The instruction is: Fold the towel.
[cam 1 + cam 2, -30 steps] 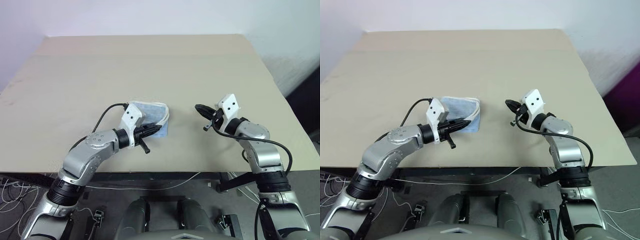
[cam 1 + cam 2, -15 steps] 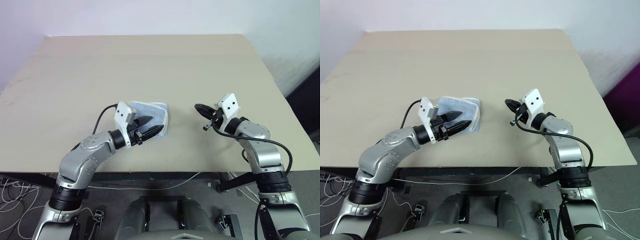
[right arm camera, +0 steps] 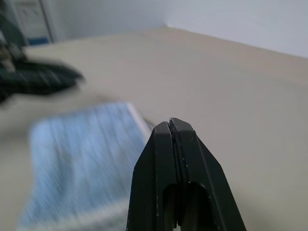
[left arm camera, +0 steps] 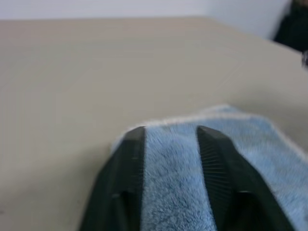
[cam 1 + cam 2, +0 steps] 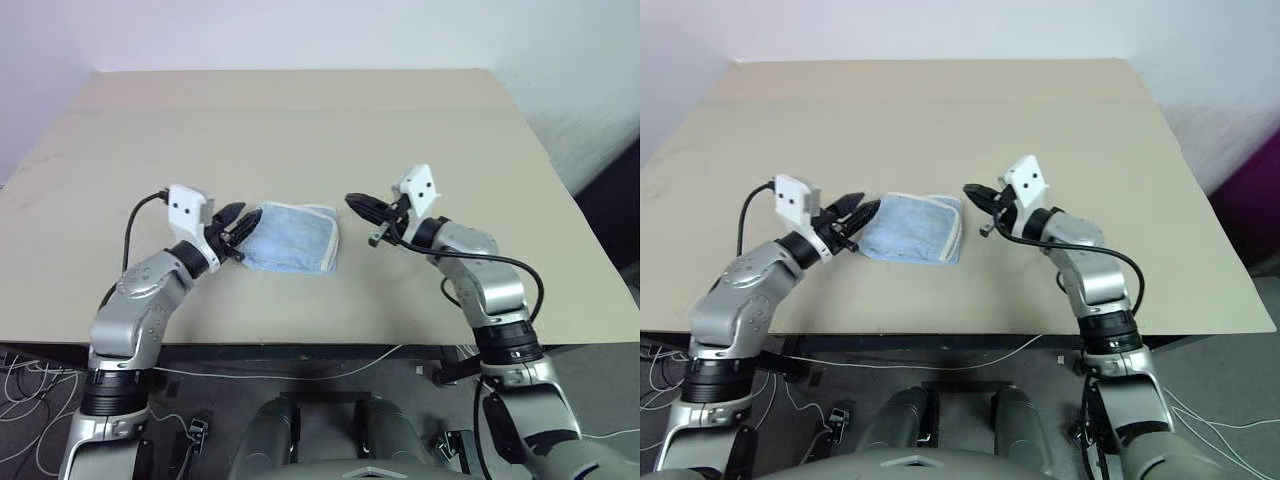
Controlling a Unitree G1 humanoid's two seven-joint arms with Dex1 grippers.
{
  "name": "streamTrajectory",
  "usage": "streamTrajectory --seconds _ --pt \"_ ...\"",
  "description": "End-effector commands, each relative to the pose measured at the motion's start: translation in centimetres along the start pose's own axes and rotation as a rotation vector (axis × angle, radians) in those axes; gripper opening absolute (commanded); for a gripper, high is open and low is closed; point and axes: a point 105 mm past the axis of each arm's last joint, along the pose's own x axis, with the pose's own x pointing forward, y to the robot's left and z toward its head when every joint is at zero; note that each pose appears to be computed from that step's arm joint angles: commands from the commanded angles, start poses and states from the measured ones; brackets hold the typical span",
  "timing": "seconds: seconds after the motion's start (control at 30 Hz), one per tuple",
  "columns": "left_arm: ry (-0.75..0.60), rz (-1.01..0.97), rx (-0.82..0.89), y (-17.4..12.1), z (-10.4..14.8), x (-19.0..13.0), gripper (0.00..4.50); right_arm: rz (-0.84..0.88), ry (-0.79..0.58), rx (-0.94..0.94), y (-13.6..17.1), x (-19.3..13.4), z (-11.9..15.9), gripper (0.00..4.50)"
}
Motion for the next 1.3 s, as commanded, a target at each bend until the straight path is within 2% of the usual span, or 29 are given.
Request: streamTrajectory --seconds 0.03,0.07,0.23,0.4,0.43,0.57,0.63,0.7,0.8,0.9,1.03,1.13,1.3 --pt "0.002 -0.014 0.081 -0.1 0.2 1.0 0.28 0.068 0.015 0.049 1.8 1.8 -0.6 0.00" --pt "0.018 -0.019 0.082 -0.2 -0.3 1.2 0.02 0.073 0.042 0.050 2.1 2.2 -1.5 0.00" --pt "0.138 -0.020 0.088 -0.4 -3.9 1.7 0.02 0.082 0.221 0.072 3.3 2.8 -7.0 0.00" --pt "0.224 0.004 0.124 -0.2 -6.4 1.2 0.02 0.084 0.305 0.080 3.9 2.1 -9.9 0.00" --pt "0.199 0.001 0.102 -0.3 -6.1 1.2 0.02 0.080 0.301 0.071 3.8 1.9 -10.0 0.00" --pt "-0.008 0.023 -0.017 -0.1 -2.3 1.0 0.02 0.044 0.172 0.021 2.7 1.6 -7.3 0.00" --pt "-0.102 0.070 -0.063 1.2 -0.2 0.2 0.02 0.047 0.108 0.013 2.2 0.9 -5.2 0.00" --pt "-0.141 0.108 -0.067 2.3 0.9 -0.6 0.02 0.056 0.082 0.027 2.0 0.2 -4.0 0.00" --pt "-0.127 0.168 -0.004 4.4 1.3 -2.5 0.00 0.078 0.079 0.119 1.6 -1.3 -2.8 0.91" --pt "-0.075 0.185 0.054 5.3 0.8 -3.5 0.00 0.073 0.111 0.225 1.4 -2.0 -3.0 1.97" --pt "-0.016 0.168 0.127 5.6 0.0 -4.8 0.00 0.067 0.172 0.578 1.3 -2.3 -4.3 3.38" --pt "-0.016 0.150 0.123 5.4 -0.2 -5.2 0.00 0.061 0.192 0.749 1.4 -1.9 -4.9 4.39" --pt "-0.037 0.114 0.093 4.5 -0.3 -5.7 0.00 0.007 0.253 0.860 1.1 -1.2 -6.5 4.46"
